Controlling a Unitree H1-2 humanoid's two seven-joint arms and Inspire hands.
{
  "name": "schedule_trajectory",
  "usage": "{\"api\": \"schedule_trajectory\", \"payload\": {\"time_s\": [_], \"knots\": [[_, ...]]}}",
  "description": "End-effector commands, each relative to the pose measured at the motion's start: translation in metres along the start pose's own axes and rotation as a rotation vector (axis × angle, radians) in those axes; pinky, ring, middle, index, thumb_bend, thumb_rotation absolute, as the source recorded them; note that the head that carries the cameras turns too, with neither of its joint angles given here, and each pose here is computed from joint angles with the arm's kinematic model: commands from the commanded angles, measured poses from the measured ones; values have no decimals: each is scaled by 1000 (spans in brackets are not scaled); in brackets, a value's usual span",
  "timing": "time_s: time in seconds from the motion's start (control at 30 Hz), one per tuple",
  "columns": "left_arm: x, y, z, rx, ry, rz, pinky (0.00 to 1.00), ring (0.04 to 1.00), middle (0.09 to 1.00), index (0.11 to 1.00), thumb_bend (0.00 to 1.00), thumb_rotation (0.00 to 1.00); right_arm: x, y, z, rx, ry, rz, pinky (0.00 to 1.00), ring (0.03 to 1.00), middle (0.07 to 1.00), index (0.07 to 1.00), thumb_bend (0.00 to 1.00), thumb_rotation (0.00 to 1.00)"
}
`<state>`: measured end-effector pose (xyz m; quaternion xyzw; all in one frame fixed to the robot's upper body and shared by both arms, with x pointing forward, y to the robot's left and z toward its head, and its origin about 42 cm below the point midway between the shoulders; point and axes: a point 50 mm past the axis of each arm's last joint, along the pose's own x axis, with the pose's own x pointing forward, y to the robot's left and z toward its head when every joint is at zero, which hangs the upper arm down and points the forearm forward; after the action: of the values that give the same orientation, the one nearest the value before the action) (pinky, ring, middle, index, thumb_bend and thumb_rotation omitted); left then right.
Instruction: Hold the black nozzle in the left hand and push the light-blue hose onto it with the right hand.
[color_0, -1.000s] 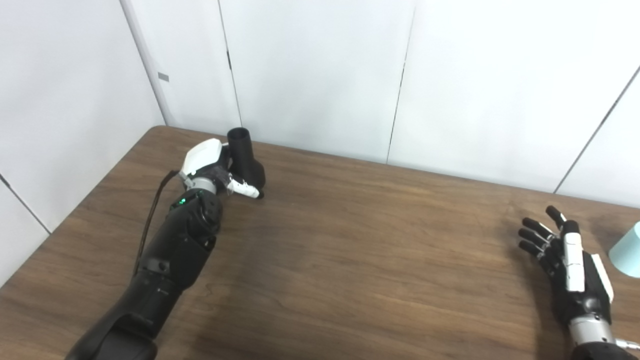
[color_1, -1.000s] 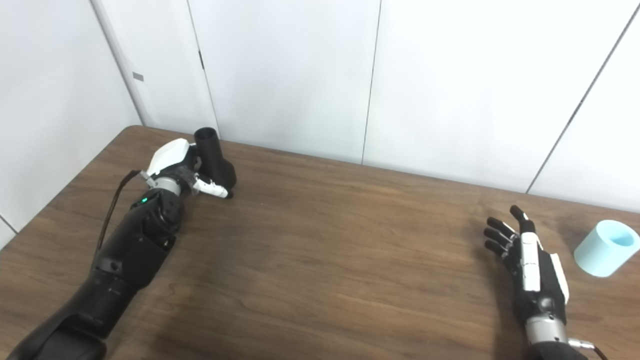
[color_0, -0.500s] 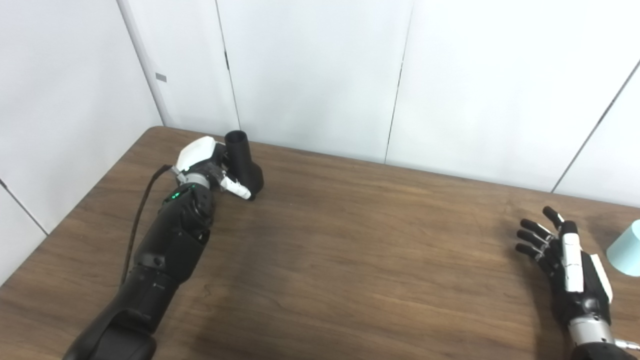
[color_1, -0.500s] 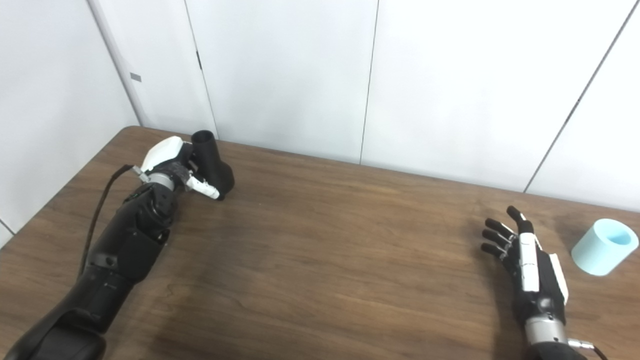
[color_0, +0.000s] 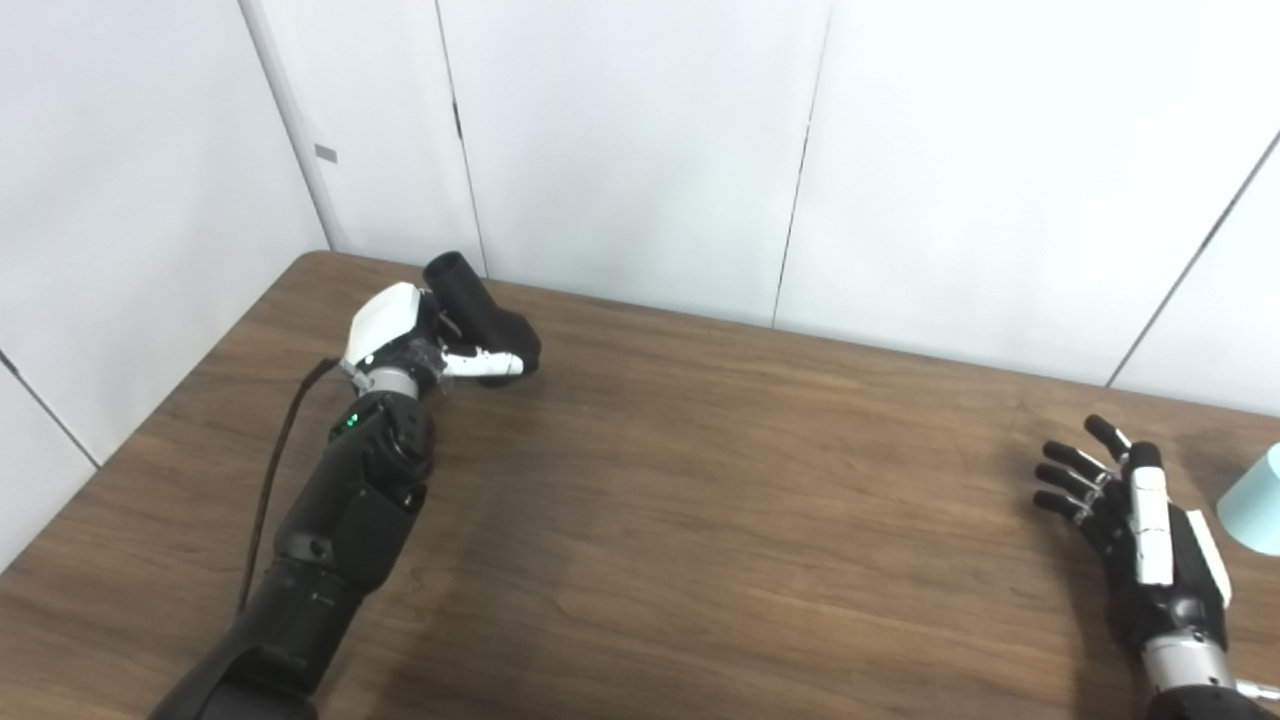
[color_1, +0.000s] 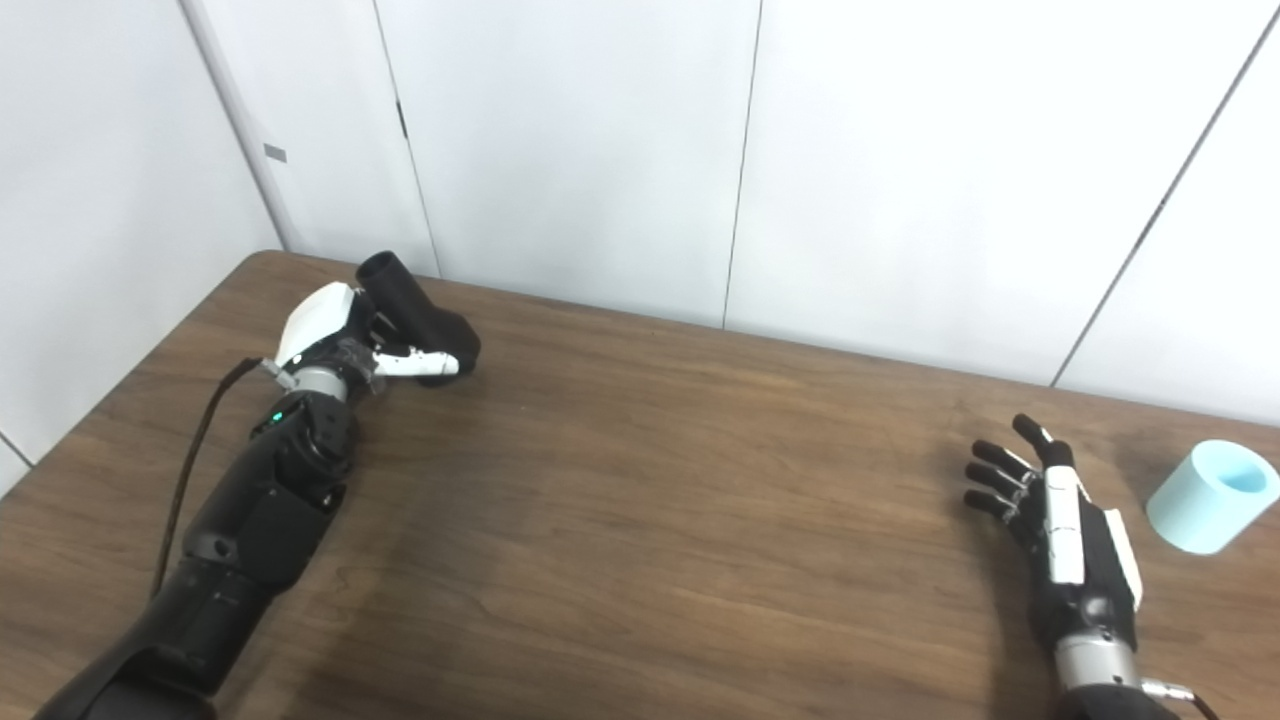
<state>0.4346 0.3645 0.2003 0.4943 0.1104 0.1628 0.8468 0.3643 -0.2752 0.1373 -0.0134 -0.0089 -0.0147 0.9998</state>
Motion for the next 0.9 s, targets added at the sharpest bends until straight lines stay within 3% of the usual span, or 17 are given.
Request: {"api": "schedule_trajectory", "payload": {"time_s": [0.0, 0.2, 0.37, 0.7, 0.87], "knots": [[3, 22, 19, -14, -68, 86, 397, 473, 536, 472, 508, 0, -1, 3, 3, 13, -2, 12, 649, 740, 756, 877, 446, 1000], [-14, 20, 31, 2, -161, 101, 349, 408, 495, 490, 504, 0, -1, 5, 3, 6, -11, 11, 630, 721, 736, 860, 445, 1000], [-37, 19, 54, 40, -275, 85, 323, 383, 488, 503, 501, 0, -1, 10, 3, 53, -8, 15, 625, 731, 749, 867, 458, 1000], [-94, 0, 108, 52, -482, -47, 342, 397, 506, 493, 502, 0, -2, 15, 5, 5, -13, 4, 611, 718, 734, 867, 447, 1000], [-115, -19, 121, 45, -536, -80, 295, 368, 465, 513, 499, 0, -3, 17, 6, -4, -20, 12, 600, 713, 728, 862, 459, 1000]]}}
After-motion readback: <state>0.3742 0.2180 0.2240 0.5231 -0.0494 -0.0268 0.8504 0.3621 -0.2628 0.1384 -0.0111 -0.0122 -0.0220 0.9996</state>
